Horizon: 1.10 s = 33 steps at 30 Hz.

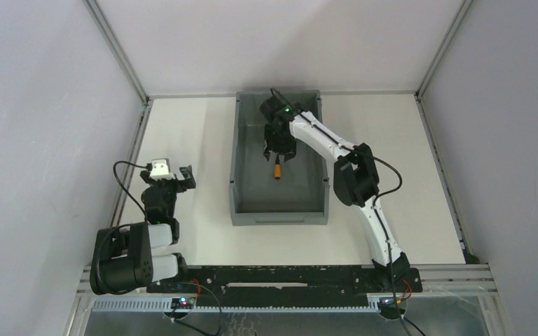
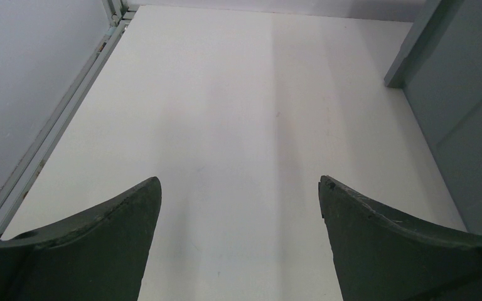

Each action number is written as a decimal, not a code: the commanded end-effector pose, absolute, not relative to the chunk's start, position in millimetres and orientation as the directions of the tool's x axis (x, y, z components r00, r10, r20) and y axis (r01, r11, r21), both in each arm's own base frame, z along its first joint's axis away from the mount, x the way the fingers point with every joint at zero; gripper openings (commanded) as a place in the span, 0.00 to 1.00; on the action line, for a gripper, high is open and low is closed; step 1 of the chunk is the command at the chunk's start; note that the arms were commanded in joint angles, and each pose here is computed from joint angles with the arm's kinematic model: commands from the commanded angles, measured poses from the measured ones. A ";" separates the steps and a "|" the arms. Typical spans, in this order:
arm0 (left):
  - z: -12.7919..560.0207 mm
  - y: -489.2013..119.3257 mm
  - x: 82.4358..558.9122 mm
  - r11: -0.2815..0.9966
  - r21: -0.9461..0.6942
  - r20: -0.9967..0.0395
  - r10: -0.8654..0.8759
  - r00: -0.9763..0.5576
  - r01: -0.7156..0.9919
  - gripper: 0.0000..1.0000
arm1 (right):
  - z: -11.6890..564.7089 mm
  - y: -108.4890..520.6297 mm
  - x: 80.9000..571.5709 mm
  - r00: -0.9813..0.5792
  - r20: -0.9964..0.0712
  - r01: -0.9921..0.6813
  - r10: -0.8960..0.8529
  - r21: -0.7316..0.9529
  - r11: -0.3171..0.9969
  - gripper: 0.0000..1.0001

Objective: Put the screwdriver in the bin
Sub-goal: Place the screwdriver in the bin, then reset both arms

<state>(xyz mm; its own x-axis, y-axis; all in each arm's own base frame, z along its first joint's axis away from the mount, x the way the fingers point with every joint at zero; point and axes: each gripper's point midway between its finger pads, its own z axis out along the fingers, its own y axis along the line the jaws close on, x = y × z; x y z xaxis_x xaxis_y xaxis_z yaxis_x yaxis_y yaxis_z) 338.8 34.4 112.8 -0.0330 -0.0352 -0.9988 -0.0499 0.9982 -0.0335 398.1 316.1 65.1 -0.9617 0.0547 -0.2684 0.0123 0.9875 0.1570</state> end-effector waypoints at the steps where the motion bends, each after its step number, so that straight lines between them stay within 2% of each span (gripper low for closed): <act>1: 139.2 34.0 349.5 0.999 -0.032 -0.999 -0.030 0.042 -0.043 1.00 | 159.5 315.4 409.5 -0.903 -0.425 -0.050 0.067 0.257 0.965 0.67; 14: 139.3 34.3 349.4 0.998 -0.032 -0.999 -0.030 0.043 -0.045 1.00 | 285.5 278.4 411.8 -0.735 -0.677 -0.195 0.025 0.246 0.949 0.83; 21: 139.4 34.6 349.5 0.998 -0.032 -0.999 -0.030 0.043 -0.045 1.00 | 330.9 236.3 408.5 -0.654 -0.755 -0.183 0.039 0.208 0.961 0.99; 33: 139.9 34.4 349.6 0.998 -0.031 -0.999 -0.029 0.044 -0.045 1.00 | 373.5 141.0 390.6 -0.534 -0.839 -0.079 0.102 0.170 0.982 1.00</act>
<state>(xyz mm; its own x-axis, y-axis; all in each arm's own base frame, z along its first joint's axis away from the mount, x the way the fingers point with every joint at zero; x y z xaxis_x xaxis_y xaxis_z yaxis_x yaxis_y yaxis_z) 338.8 34.4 112.9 -0.0326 -0.0352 -0.9989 -0.0499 0.9982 -0.0335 398.4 174.1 347.7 -0.6172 0.0952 -0.7811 -0.0996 0.9752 0.1976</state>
